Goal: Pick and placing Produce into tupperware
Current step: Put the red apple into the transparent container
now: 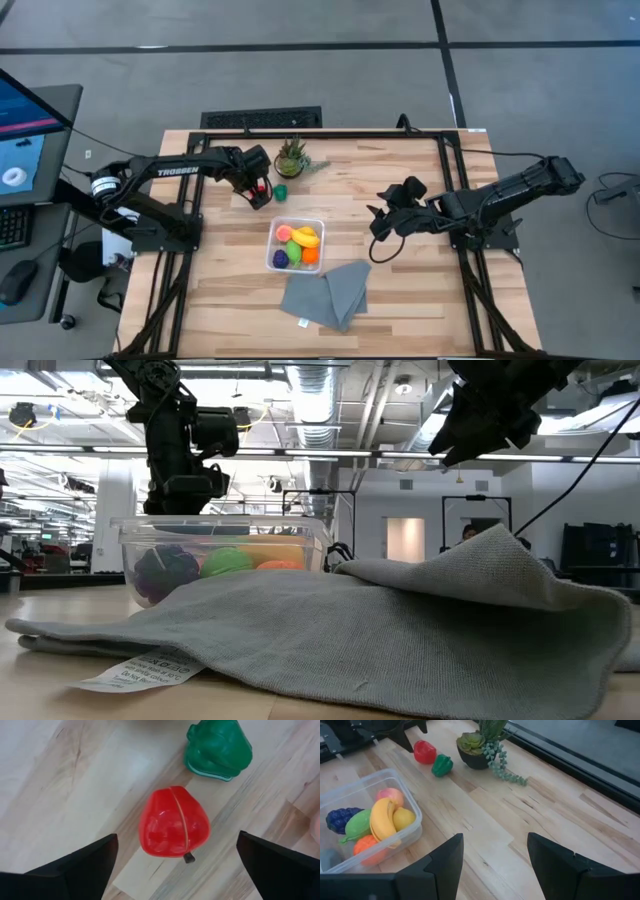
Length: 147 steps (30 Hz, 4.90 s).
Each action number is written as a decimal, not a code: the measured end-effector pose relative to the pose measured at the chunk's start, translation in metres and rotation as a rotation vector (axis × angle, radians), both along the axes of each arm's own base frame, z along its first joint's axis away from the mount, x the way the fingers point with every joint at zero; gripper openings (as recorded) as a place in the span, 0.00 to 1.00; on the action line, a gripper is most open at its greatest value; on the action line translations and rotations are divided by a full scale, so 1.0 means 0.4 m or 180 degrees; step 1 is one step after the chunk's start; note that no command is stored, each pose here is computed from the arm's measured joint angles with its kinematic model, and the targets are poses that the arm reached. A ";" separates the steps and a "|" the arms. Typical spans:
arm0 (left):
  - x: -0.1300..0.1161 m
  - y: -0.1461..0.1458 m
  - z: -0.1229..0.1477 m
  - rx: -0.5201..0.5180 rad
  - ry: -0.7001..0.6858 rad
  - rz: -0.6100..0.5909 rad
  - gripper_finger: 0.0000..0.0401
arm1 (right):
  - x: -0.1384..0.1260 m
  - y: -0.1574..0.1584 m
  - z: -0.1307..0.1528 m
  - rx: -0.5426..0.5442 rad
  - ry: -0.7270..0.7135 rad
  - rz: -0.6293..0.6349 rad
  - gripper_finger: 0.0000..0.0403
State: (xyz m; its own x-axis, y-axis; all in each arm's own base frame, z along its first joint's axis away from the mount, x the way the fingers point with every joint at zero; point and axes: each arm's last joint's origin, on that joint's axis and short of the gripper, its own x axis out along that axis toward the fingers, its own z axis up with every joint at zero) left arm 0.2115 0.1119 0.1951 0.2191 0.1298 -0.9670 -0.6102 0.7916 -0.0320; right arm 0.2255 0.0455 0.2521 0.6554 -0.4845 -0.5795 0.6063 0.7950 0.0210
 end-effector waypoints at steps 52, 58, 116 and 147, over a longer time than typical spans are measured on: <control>0.040 0.038 -0.109 -0.0233 0.0290 -0.0111 0.75 | 0.003 0.011 0.004 0.0096 -0.0101 0.0051 0.61; 0.039 0.038 -0.109 -0.0231 0.0287 -0.0106 0.68 | 0.003 0.011 0.004 0.0096 -0.0099 0.0052 0.61; -0.050 -0.149 0.196 0.0341 -0.1438 -0.0505 0.67 | 0.001 -0.006 -0.001 -0.0018 0.0012 -0.0036 0.61; 0.021 -0.291 0.195 0.0173 -0.1813 -0.1557 0.67 | 0.001 -0.005 0.000 -0.0014 0.0007 -0.0035 0.61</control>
State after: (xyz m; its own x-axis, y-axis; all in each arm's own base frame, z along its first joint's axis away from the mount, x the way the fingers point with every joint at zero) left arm 0.2198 -0.0045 0.2731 0.7284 -0.0664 -0.6819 -0.0893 0.9776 -0.1906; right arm 0.2258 0.0433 0.2520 0.6486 -0.4943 -0.5787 0.6151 0.7883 0.0160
